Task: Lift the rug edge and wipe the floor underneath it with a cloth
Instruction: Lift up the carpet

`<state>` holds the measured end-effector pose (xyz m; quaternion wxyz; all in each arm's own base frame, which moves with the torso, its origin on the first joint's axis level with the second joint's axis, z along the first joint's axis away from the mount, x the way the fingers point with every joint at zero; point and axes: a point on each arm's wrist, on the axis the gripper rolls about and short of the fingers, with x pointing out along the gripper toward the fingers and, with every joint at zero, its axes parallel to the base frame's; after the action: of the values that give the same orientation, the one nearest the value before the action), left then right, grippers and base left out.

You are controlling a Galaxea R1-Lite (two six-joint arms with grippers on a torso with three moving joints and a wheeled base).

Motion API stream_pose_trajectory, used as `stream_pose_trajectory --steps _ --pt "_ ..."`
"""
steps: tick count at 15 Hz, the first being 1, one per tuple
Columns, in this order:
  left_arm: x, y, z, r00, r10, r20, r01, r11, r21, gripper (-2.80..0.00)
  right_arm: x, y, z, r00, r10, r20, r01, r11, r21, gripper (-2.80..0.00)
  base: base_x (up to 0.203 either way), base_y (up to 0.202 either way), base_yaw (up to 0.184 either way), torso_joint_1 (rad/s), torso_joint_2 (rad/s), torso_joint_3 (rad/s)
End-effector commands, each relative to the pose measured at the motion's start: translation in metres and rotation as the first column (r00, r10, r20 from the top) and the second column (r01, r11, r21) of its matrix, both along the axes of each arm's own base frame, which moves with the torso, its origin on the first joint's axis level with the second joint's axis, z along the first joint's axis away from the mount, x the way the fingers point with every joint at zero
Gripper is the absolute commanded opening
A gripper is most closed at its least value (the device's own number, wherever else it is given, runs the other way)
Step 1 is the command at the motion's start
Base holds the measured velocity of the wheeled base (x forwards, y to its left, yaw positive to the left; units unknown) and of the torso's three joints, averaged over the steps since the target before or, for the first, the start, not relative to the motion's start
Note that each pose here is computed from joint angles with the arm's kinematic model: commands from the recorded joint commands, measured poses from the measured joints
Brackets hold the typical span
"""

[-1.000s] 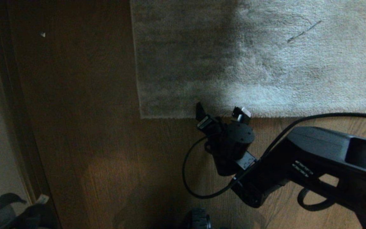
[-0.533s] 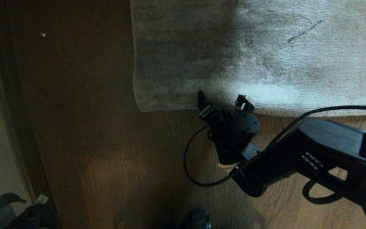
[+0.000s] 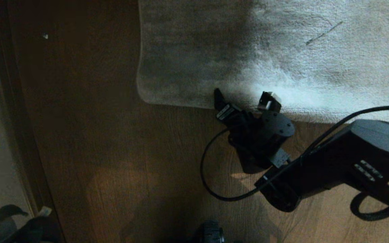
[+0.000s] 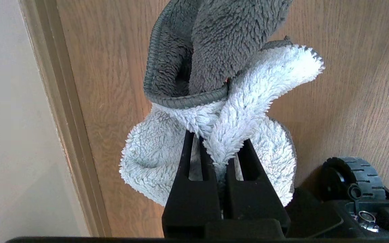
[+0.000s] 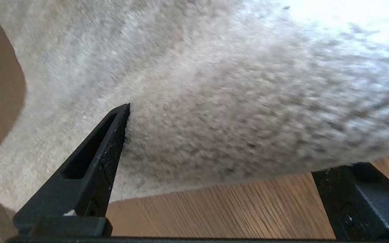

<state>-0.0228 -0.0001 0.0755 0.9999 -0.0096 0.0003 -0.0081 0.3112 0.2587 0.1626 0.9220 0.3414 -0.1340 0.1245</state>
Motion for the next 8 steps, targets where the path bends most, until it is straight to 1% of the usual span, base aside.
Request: stream_pose_trajectory --steps 1,4,8 --pt "0.000 0.000 0.000 1.000 0.000 -0.001 0.000 1.000 -0.001 -2.80 -0.011 -0.010 0.007 1.000 -0.004 -0.005 0.004 1.000 0.001 0.00 0.000 0.000 0.000 0.000 0.00 0.000" --pt "0.000 0.000 0.000 1.000 0.001 0.000 -0.001 1.000 0.001 -2.80 -0.013 -0.015 0.003 1.000 -0.017 -0.021 0.016 1.000 -0.016 0.00 0.000 0.000 0.000 0.000 0.00 0.000" --pt "0.000 0.000 0.000 1.000 0.000 0.000 0.000 1.000 -0.001 -2.80 -0.008 -0.027 0.007 0.998 -0.054 -0.015 0.054 0.998 -0.013 0.00 0.000 0.000 0.000 0.000 0.00 0.000"
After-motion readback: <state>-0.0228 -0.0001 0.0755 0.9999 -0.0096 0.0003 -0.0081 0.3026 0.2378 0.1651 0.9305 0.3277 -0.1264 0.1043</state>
